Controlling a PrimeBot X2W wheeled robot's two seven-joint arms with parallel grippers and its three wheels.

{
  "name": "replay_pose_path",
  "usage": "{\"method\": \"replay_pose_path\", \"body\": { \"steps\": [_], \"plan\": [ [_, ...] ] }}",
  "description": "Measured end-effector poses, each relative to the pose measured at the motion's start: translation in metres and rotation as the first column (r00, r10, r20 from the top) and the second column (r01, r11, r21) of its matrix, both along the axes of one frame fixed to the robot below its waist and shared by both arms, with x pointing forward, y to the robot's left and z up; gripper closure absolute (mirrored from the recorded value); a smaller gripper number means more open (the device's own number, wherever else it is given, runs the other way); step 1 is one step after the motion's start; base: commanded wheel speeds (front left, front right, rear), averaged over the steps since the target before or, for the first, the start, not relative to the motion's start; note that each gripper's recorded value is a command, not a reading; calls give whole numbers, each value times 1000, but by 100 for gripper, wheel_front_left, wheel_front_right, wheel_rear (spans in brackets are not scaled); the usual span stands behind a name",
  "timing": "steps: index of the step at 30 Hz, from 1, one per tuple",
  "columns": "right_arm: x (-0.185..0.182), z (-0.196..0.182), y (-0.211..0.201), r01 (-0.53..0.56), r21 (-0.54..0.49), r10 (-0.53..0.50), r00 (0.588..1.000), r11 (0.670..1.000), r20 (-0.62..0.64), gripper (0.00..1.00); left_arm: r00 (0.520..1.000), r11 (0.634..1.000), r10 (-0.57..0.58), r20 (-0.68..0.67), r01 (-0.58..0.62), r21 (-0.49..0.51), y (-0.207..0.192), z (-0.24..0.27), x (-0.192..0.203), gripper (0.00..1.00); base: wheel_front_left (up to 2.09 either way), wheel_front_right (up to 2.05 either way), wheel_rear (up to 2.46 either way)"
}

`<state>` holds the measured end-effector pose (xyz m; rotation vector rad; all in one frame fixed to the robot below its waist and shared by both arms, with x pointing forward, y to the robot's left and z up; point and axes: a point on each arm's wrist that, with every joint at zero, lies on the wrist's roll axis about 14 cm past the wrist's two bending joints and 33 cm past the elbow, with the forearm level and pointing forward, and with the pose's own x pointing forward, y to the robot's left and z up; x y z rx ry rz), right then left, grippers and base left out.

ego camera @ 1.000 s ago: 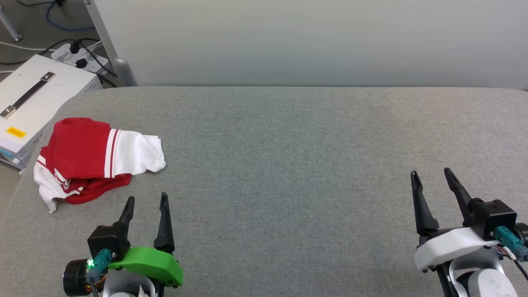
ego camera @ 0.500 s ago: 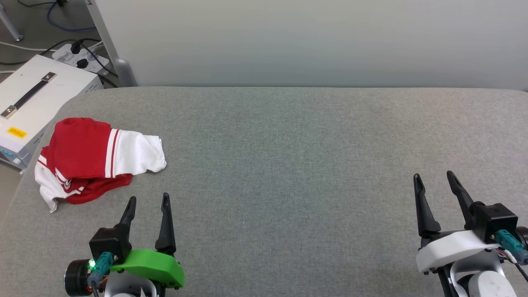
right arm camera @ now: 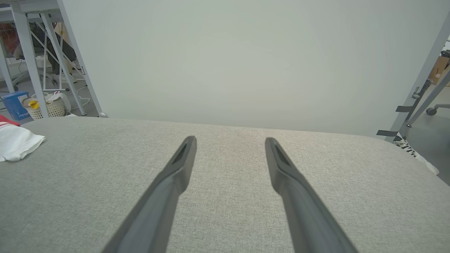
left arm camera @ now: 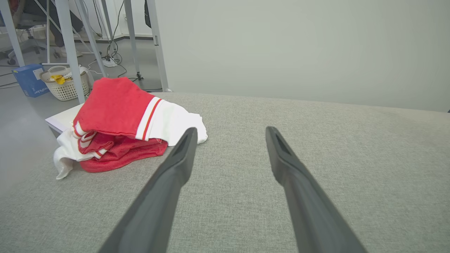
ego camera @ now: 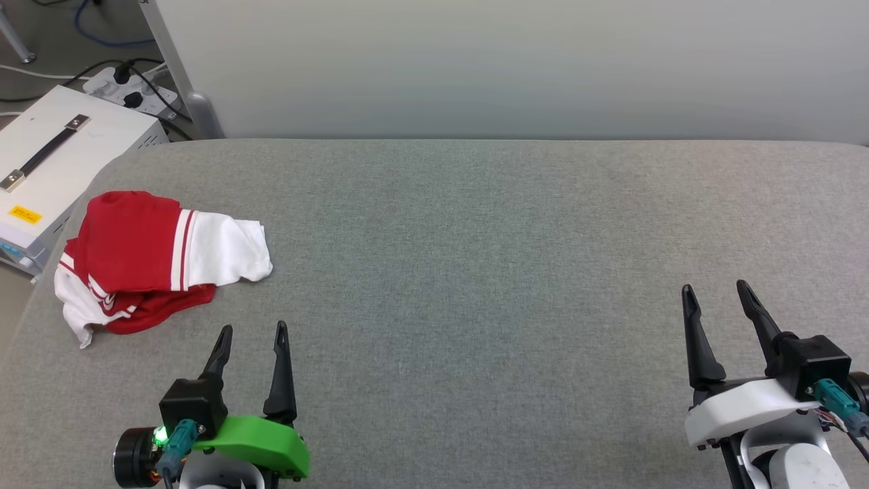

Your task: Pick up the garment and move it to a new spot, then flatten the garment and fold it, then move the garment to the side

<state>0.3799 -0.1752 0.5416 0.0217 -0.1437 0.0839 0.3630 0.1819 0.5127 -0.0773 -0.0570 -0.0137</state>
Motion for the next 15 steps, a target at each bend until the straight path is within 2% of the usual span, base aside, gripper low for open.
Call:
{"method": "replay_pose_path", "body": {
  "steps": [6,15],
  "plan": [
    [2,1,5,-14,3,14,1000,1000,8,0,1000,1000,7,4,-7,-5,2,-1,-2,0,0,0,0],
    [10,0,41,-118,21,118,993,993,17,0,997,996,82,7,-82,-26,26,-3,-16,0,0,0,0]
  ]
}}
